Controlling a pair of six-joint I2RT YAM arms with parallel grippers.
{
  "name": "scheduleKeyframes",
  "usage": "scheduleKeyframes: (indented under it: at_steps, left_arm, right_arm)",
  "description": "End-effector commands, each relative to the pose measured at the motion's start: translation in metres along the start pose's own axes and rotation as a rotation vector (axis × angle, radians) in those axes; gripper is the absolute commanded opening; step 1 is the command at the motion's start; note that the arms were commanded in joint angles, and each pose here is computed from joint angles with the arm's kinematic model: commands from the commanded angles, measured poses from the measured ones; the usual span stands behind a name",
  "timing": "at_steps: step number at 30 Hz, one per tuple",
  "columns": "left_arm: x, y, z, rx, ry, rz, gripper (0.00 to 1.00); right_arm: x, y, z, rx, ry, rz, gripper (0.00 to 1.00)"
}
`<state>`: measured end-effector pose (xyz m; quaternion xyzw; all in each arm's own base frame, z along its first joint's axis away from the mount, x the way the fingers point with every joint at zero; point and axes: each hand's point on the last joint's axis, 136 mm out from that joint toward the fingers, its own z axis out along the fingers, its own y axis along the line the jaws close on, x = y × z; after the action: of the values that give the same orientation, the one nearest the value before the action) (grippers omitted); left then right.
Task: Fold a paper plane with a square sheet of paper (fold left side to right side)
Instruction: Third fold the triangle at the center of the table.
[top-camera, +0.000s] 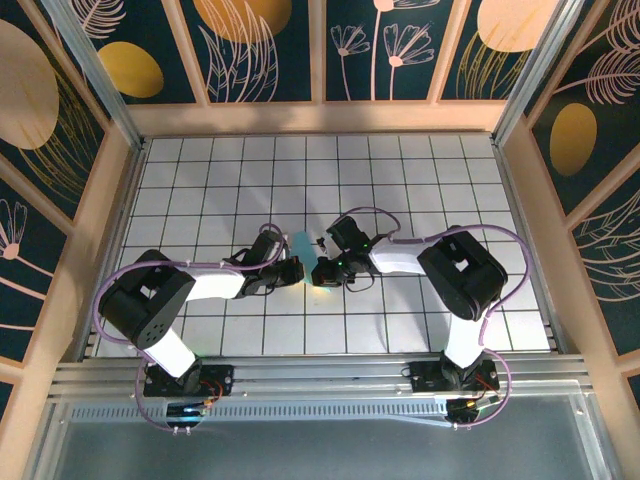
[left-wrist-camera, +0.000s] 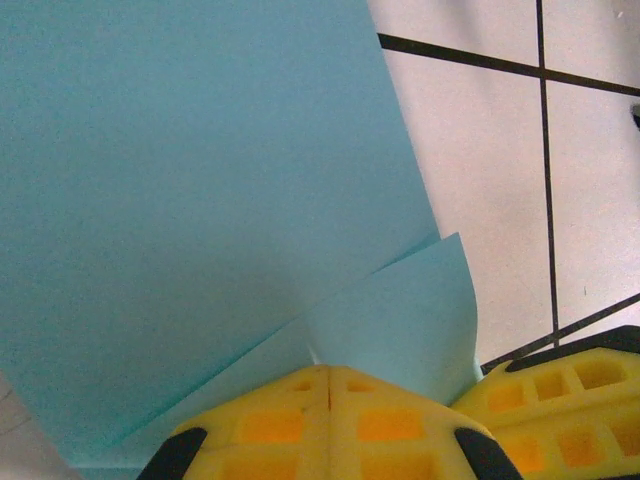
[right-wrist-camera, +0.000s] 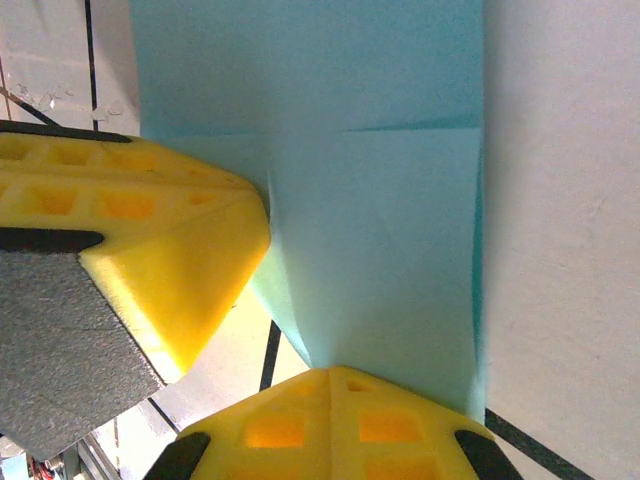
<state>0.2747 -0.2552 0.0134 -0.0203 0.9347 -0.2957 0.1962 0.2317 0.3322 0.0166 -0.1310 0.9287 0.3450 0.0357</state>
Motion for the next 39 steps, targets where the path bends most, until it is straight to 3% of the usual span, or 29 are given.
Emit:
scheduleKeyframes:
  at_steps: [1, 21, 30, 39]
  left_arm:
    - [0.013, 0.033, 0.003, -0.136, 0.039, 0.006, 0.02]
    - [0.013, 0.037, 0.003, -0.162, 0.037, 0.019, 0.01]
    - [0.015, 0.016, 0.007, -0.075, 0.063, 0.075, 0.01]
    - [0.029, -0.020, 0.025, 0.005, 0.159, 0.228, 0.01]
  right_arm:
    - [0.018, -0.029, -0.005, 0.102, 0.039, 0.033, 0.00]
    - [0.021, -0.042, -0.030, 0.133, 0.000, 0.060, 0.00]
    - [-0.010, -0.037, -0.086, 0.075, -0.167, 0.045, 0.00]
    - [-0.014, -0.064, -0.132, 0.035, -0.361, 0.065, 0.21]
